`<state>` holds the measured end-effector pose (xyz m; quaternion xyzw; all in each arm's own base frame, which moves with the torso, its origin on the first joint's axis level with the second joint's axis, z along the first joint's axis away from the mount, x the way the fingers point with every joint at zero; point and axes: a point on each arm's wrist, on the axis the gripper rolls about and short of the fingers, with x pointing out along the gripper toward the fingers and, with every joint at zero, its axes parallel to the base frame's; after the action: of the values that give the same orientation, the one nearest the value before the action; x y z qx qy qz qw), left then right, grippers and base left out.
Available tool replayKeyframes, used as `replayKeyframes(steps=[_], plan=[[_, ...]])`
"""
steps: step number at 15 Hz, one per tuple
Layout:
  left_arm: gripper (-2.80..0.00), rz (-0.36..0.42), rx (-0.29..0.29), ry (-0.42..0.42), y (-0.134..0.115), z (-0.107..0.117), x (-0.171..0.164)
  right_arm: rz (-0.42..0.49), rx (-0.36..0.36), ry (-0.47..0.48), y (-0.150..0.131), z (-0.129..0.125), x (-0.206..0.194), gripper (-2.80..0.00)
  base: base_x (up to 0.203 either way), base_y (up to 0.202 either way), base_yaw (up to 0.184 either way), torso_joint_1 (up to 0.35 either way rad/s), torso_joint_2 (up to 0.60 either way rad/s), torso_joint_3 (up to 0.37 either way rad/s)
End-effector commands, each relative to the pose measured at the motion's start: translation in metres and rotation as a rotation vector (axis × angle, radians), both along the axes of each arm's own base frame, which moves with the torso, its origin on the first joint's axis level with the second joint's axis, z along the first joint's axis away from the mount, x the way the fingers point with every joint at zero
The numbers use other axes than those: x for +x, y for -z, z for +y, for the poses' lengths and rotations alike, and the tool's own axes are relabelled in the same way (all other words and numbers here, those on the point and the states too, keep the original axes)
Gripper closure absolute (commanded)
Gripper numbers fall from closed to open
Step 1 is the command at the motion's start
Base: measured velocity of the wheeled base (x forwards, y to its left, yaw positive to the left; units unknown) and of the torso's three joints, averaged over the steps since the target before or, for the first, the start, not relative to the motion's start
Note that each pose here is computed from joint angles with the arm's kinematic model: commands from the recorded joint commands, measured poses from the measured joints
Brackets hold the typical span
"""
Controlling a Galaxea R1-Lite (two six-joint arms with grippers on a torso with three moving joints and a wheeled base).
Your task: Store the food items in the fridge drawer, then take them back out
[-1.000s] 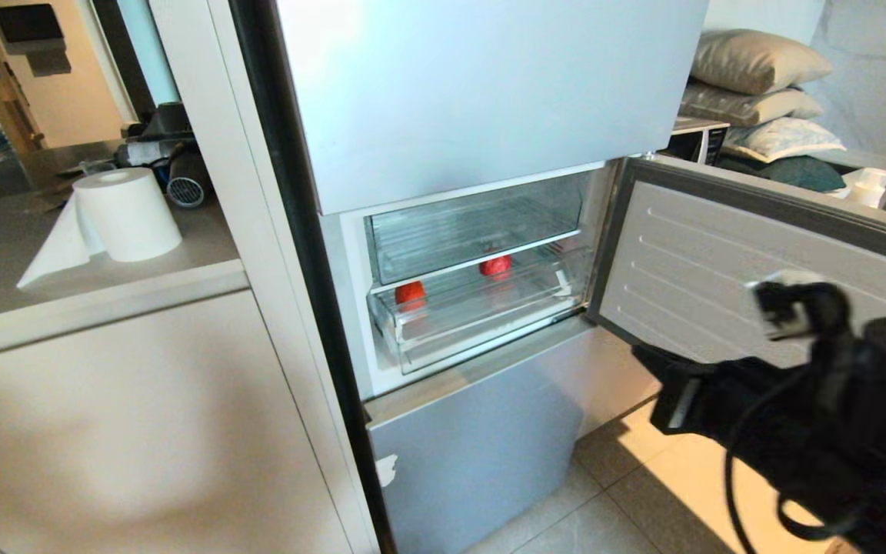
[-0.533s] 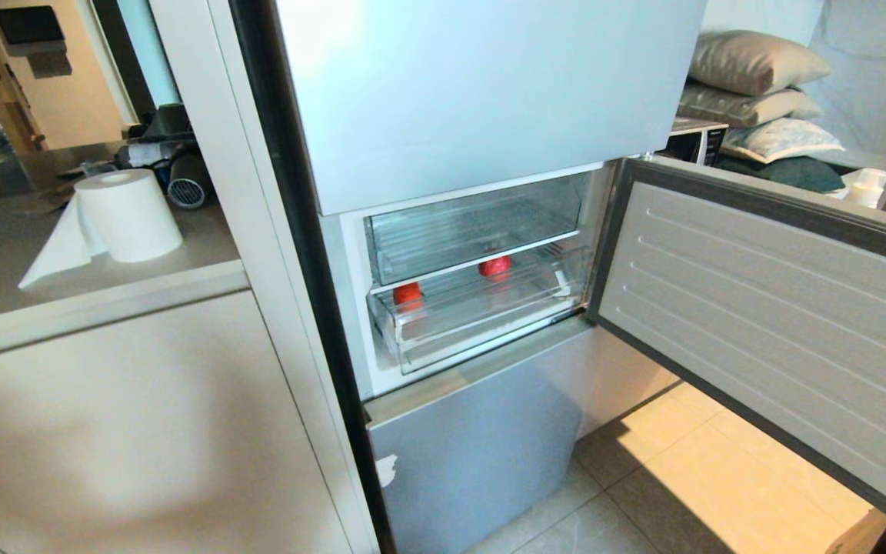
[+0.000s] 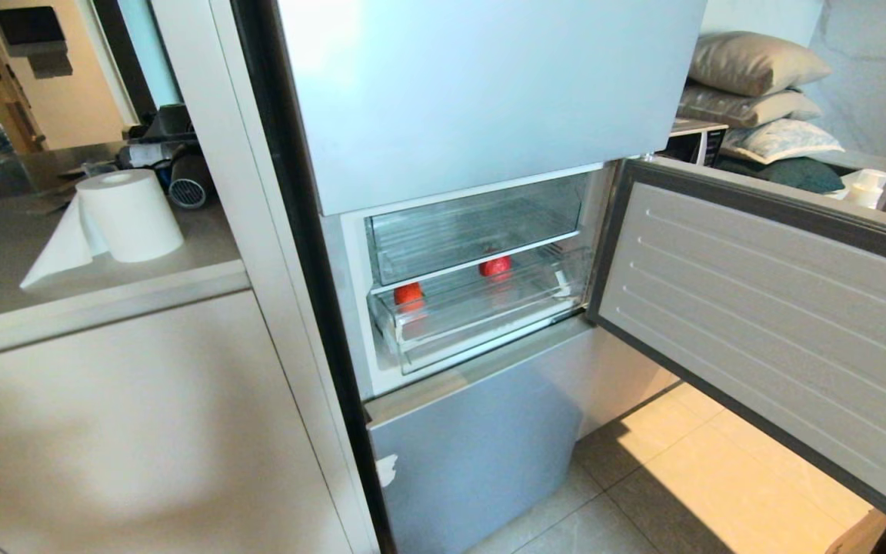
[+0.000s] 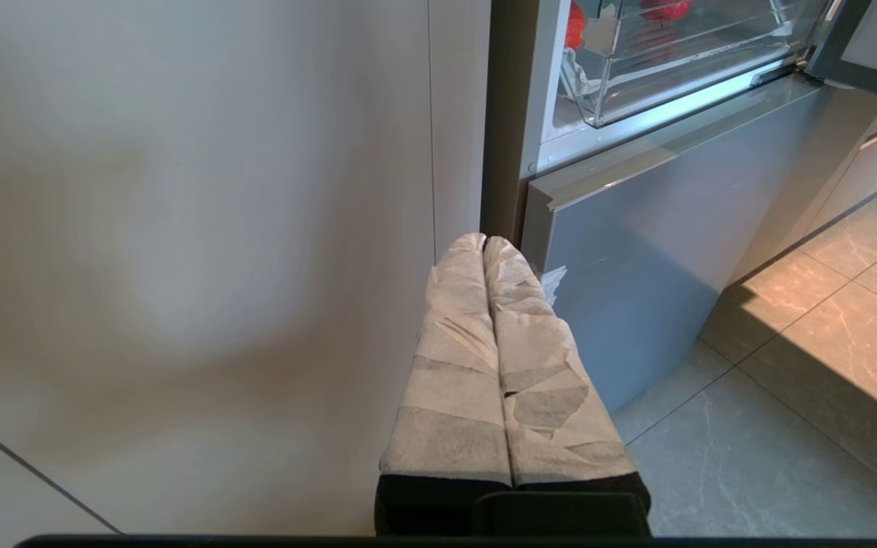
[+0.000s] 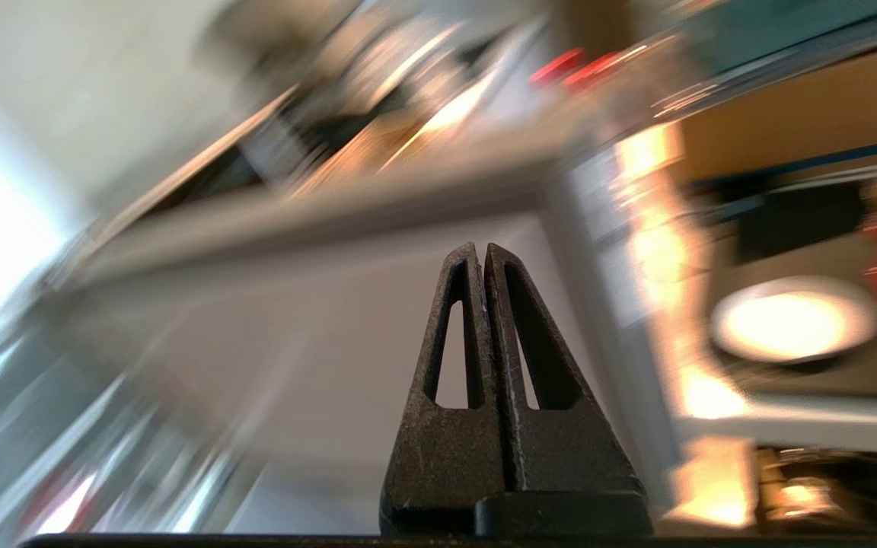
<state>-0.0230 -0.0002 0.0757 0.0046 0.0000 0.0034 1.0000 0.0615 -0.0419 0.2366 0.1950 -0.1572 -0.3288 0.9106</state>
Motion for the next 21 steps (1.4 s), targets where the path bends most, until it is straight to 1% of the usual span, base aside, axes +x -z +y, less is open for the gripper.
replayKeyframes(steps=[1,3,4,5,8,9,10,12,14,17,18,19,20,21], plan=[[0.0,0.0,0.0,-0.001,0.0,0.0,0.0,-0.014,0.016,0.14,-0.006,-0.02,-0.006,0.0,0.0,0.0,0.0,0.0,0.0,0.0],[0.0,0.002,0.0,0.001,0.0,0.0,0.0,-0.065,0.035,0.25,-0.014,-0.043,-0.017,0.0,0.0,0.0,0.0,0.0,0.0,0.0],[0.0,0.001,0.0,0.001,0.0,0.0,0.0,-0.094,0.042,0.271,-0.017,-0.054,-0.02,0.0,0.0,0.0,0.0,0.0,0.0,0.0],[0.0,0.001,0.0,-0.001,0.0,0.0,0.0,-0.114,0.063,0.288,-0.017,-0.07,-0.02,0.0,0.0,0.0,0.0,0.0,0.0,0.0],[0.0,0.001,0.0,-0.001,0.0,0.0,0.0,-0.122,0.225,0.247,0.003,-0.132,-0.003,0.0,0.0,0.0,0.0,0.0,0.0,0.0],[0.0,0.002,0.0,0.001,0.0,0.0,0.0,-0.131,0.291,0.209,0.011,-0.153,0.003,0.0,0.0,0.0,0.0,0.0,0.0,0.0],[0.0,0.001,0.0,0.0,0.0,0.0,0.0,-0.149,0.336,0.17,0.014,-0.166,0.007,0.0,0.0,0.0,0.0,0.0,0.0,0.0],[0.0,0.001,0.0,0.001,0.0,0.0,0.0,-0.204,0.475,0.033,0.022,-0.199,0.018,0.0,0.0,0.0,0.0,0.0,0.0,0.0],[0.0,0.002,0.0,-0.001,0.0,0.0,0.0,-0.258,0.587,-0.093,0.023,-0.222,0.027,0.0,0.0,0.0,0.0,0.0,0.0,0.0],[0.0,0.002,0.0,0.0,0.0,0.0,0.0,-0.271,0.667,-0.155,0.032,-0.245,0.036,0.0,0.0,0.0,0.0,0.0,0.0,0.0],[0.0,0.0,0.0,0.001,0.0,0.0,0.0,-0.278,0.7,-0.191,0.035,-0.254,0.042,0.0,0.0,0.0,0.0,0.0,0.0,0.0],[0.0,0.001,0.0,-0.001,0.0,0.0,0.0,-0.295,0.747,-0.238,0.035,-0.257,0.048,0.0,0.0,0.0,0.0,0.0,0.0,0.0],[0.0,0.001,0.0,-0.001,0.0,0.0,0.0,-0.299,0.813,-0.311,0.036,-0.255,0.055,0.0,0.0,0.0,0.0,0.0,0.0,0.0],[0.0,0.0,0.0,-0.001,0.0,0.0,0.0,-0.288,0.862,-0.343,0.041,-0.255,0.059,0.0,0.0,0.0,0.0,0.0,0.0,0.0]])
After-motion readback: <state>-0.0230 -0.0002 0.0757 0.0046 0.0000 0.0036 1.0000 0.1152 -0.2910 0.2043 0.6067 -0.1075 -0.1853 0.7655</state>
